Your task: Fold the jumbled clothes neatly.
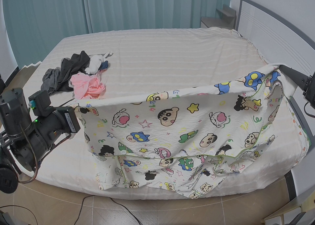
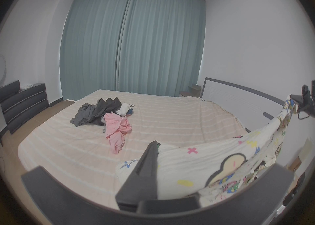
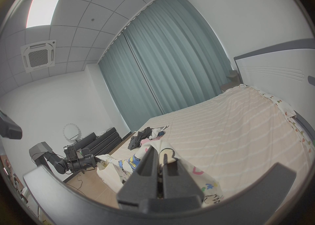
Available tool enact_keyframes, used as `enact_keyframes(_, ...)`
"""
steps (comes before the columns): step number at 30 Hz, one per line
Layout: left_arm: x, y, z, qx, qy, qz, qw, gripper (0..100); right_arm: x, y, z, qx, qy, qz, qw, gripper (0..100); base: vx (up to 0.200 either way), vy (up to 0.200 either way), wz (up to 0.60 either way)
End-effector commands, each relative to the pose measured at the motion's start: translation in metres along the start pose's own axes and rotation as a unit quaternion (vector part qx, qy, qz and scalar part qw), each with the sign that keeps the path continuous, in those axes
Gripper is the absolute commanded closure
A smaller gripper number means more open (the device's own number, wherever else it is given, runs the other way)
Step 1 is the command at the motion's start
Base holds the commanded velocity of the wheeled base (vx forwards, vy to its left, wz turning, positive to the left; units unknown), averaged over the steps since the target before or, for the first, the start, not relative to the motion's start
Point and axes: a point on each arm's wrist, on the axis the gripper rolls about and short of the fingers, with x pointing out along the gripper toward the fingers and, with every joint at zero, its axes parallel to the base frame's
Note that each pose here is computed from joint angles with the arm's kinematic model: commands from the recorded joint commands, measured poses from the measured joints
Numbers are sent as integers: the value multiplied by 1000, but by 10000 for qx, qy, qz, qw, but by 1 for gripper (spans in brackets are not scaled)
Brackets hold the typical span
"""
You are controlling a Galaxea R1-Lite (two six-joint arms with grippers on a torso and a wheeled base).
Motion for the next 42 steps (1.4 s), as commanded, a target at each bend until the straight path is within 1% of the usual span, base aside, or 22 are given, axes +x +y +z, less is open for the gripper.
enact_keyframes(1,32,-3,-7,-34,192,66,9998,100,26,-20,-8,63,169,-232,9996,100,200,0,0)
enact_keyframes(6,56,-6,-16,-1,374,102,9992,100,46,-36,-12,96,285,-343,9990,100,200,0,0)
enact_keyframes(8,59,-6,-17,-5,387,112,9992,100,48,-38,-12,100,296,-355,9989,100,200,0,0)
enact_keyframes(9,72,-8,-22,-60,442,147,9989,100,57,-45,-15,111,340,-405,9985,100,200,0,0)
enact_keyframes(11,82,-10,-26,-128,446,167,9988,100,64,-52,-17,118,348,-465,9982,100,200,0,0)
enact_keyframes(12,95,-11,-28,-171,422,187,9988,100,73,-59,-18,122,353,-516,9980,100,200,0,0)
enact_keyframes(17,119,-13,-35,-173,462,225,9985,100,89,-74,-30,141,483,-622,9968,100,200,0,0)
enact_keyframes(18,129,-15,-45,-128,586,238,9979,100,95,-82,-37,171,565,-687,9959,100,200,0,0)
enact_keyframes(20,137,-17,-54,-94,674,245,9974,100,101,-89,-44,204,637,-739,9950,100,200,0,0)
enact_keyframes(21,144,-18,-60,-74,737,271,9969,100,105,-94,-47,212,667,-783,9945,100,0,0,0)
enact_keyframes(22,144,-18,-60,-74,737,271,9969,100,105,-94,-47,212,667,-783,9945,100,0,0,0)
enact_keyframes(23,156,-18,-71,-52,801,329,9962,100,112,-103,-55,246,738,-835,9935,100,0,0,0)
enact_keyframes(27,175,-18,-89,-32,854,376,9956,100,128,-123,-76,274,880,-967,9910,100,0,0,0)
enact_keyframes(32,197,-21,-111,5,956,392,9946,100,142,-141,-101,330,1041,-1042,9885,100,0,0,0)
enact_keyframes(35,202,-21,-115,-13,946,407,9947,100,146,-145,-105,341,1068,-1052,9881,100,0,0,0)
enact_keyframes(36,211,-21,-124,4,989,453,9941,100,152,-151,-111,357,1105,-1074,9874,100,0,0,0)
enact_keyframes(42,233,-19,-144,6,1014,573,9932,100,168,-166,-133,423,1262,-1117,9848,100,0,0,0)
